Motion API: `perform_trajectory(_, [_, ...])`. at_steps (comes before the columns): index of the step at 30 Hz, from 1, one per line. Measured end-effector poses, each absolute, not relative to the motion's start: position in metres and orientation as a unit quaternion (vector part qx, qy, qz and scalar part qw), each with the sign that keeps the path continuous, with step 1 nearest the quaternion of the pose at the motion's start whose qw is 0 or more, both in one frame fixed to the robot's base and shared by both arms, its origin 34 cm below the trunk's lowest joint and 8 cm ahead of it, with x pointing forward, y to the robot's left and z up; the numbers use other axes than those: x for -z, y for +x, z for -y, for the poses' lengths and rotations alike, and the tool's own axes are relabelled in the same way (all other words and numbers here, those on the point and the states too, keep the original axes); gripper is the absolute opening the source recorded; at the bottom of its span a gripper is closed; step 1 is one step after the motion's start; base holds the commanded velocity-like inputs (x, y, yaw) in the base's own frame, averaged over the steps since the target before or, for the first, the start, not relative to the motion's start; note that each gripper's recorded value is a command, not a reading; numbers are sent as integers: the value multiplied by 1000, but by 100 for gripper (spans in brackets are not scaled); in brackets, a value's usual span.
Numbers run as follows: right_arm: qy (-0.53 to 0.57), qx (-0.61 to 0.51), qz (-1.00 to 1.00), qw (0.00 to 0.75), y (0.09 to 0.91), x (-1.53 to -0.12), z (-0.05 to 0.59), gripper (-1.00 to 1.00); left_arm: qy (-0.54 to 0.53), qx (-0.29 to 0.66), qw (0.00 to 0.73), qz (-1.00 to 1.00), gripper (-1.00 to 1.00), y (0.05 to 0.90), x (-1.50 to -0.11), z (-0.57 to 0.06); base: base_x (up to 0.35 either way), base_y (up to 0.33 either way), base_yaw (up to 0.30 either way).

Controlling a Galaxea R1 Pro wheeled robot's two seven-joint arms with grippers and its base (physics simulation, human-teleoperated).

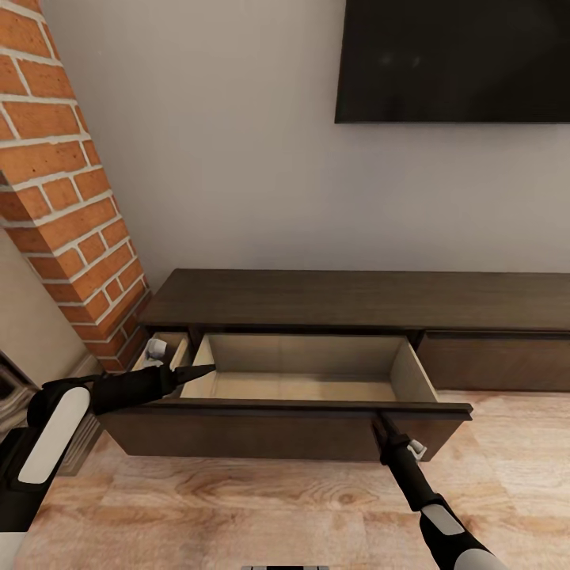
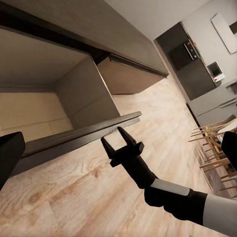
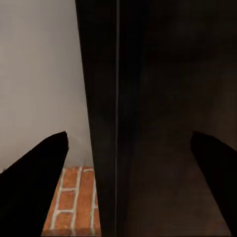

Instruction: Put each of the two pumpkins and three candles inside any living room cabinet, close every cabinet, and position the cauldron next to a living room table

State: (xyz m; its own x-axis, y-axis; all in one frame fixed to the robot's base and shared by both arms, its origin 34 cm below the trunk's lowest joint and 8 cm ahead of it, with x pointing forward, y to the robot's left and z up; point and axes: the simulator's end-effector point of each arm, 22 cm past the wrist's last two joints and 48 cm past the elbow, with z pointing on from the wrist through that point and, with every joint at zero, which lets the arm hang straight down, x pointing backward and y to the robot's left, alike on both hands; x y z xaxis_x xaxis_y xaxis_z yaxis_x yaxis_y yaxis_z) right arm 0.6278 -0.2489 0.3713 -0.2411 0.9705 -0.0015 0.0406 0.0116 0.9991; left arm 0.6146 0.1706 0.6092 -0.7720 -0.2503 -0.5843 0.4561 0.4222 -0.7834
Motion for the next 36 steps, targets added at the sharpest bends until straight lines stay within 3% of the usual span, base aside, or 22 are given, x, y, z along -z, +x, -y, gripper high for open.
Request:
perform_trajectory(9, [445, -545, -569, 426, 628, -371, 249, 100, 67, 531, 331, -777, 100, 615, -609, -173, -57, 7, 0])
perform_trajectory(27, [446, -546, -568, 425, 628, -371, 249, 100, 67, 531, 331, -777, 100, 615, -608, -173, -245, 28, 0])
perform_trajectory(36, [443, -546, -570, 426, 628, -372, 251, 100, 68, 533, 332, -776, 100, 614, -610, -172, -45, 0, 0])
